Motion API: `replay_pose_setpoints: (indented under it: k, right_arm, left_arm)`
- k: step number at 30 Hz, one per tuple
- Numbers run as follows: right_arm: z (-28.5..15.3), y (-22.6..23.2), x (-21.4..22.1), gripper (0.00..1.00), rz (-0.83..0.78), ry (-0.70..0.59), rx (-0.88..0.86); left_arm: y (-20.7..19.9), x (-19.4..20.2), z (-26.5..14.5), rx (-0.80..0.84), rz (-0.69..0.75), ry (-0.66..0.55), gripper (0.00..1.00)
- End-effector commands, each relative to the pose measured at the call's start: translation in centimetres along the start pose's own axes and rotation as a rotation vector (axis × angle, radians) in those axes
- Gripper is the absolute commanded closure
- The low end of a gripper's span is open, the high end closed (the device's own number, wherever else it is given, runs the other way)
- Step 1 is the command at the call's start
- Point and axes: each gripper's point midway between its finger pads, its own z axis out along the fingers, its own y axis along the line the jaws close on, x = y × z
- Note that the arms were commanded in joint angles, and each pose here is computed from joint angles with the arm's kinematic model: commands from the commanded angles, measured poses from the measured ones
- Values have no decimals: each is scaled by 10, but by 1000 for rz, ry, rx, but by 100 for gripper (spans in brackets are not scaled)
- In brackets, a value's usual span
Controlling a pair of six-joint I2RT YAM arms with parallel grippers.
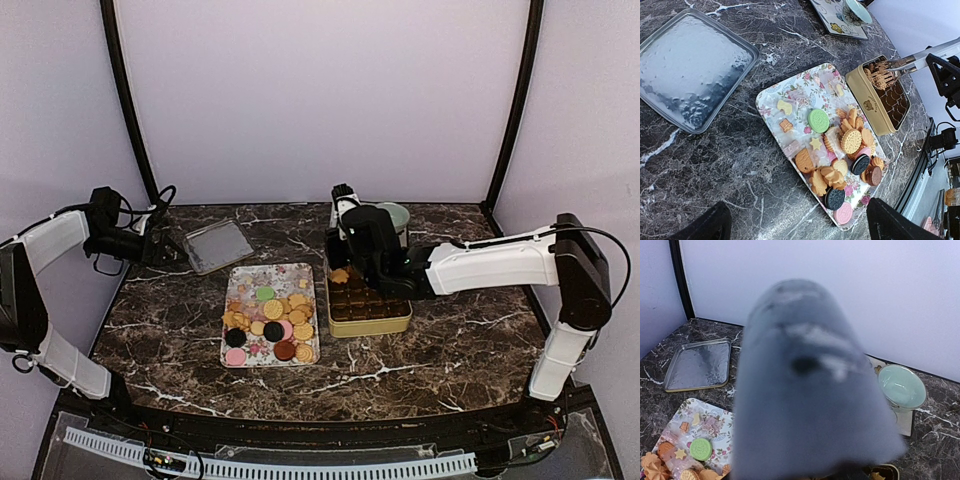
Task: Pack the cookies
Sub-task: Place the fake cookies in the empty pocket of the box.
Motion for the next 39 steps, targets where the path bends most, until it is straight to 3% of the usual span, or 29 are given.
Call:
replay_pose_setpoints:
  k: [1, 15, 24, 30, 39]
  right_arm:
    - [-7, -1, -34, 57, 75, -80, -15]
    - [-19, -1, -52, 55, 97, -112, -39]
    - [-39, 62, -75, 55, 64, -153, -174]
    - [-24, 101, -56, 55, 35, -109, -238]
    - [10, 121, -21, 55, -24, -34, -216]
  left_arm:
    - [-7, -4, -7, 12, 8, -19, 3]
    - [-9, -4, -8, 17, 11, -24, 3]
    - [-5, -3, -6, 3, 4, -15, 3]
    - [-4, -1, -6, -5, 1, -9, 3]
    - [-6, 0, -8, -4, 15, -10, 3]
